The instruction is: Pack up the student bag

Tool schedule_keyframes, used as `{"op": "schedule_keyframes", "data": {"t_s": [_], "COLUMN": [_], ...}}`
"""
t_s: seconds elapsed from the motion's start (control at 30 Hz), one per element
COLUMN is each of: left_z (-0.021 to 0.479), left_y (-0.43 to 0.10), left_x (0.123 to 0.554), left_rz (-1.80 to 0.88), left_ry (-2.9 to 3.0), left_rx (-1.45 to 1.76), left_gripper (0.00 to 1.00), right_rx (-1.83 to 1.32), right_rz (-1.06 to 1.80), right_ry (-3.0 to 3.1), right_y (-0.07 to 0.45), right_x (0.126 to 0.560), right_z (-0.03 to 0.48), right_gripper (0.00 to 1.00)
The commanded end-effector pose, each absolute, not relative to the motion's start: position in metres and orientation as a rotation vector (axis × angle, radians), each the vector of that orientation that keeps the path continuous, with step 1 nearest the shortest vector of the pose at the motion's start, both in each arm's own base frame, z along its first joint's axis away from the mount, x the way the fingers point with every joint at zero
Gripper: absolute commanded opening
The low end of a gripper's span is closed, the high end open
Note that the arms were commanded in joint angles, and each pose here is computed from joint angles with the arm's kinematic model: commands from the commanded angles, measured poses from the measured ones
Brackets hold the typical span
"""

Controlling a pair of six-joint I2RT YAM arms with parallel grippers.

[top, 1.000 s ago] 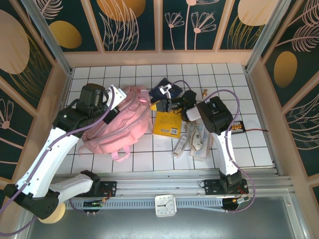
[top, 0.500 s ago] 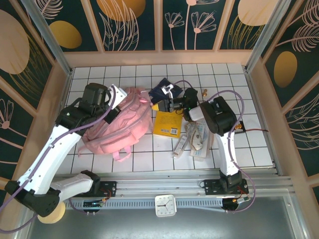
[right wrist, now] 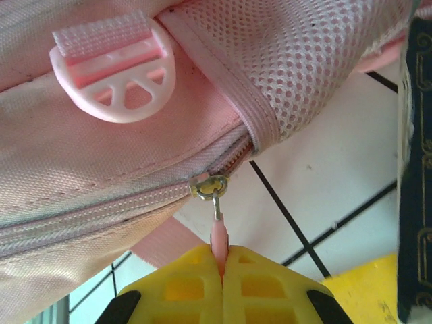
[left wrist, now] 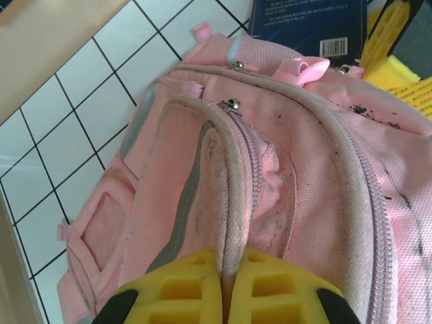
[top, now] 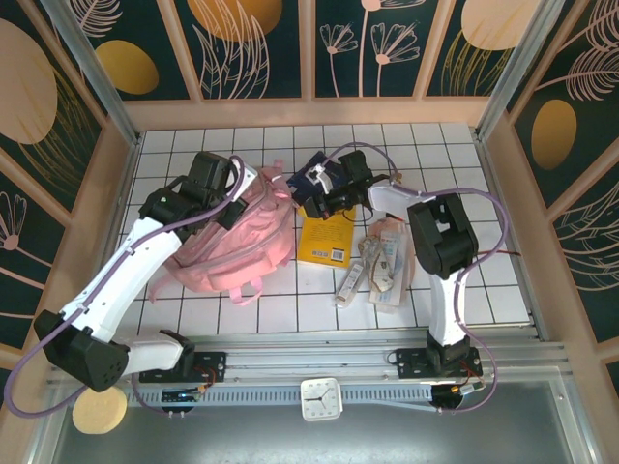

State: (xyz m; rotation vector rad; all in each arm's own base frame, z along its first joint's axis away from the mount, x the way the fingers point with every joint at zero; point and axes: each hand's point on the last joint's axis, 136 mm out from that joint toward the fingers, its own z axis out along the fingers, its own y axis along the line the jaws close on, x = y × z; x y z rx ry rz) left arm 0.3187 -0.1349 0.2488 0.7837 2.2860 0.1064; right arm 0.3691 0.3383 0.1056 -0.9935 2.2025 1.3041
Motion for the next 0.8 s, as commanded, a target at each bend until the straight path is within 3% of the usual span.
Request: {"op": "schedule_keyframes", "data": {"t_s": [0.0, 0.47, 0.77], "left_z": [0.261, 0.238, 0.21], "left_y": [-0.117, -0.148, -0.148], "left_x": [0.327, 0.34, 0.355], "left_rz": [0.201, 0.15, 0.216], "left_ry": [2.234, 2.25, 2.323], "left_rx": [0.672, 0.656, 0.613], "left_gripper": [0.0, 0.0, 0.0], "right_rx": [-1.011, -1.147, -1.272], "right_rz": [1.131, 0.92, 0.913], "right_ry": [2.295, 2.321, 2.342], "right_y": [0.314, 0.324, 0.327], "right_x": [0.363, 0.347, 0.305], "right_z": [0.107, 0.119, 0.13], "right_gripper": [0.0, 0.0, 0.0]}}
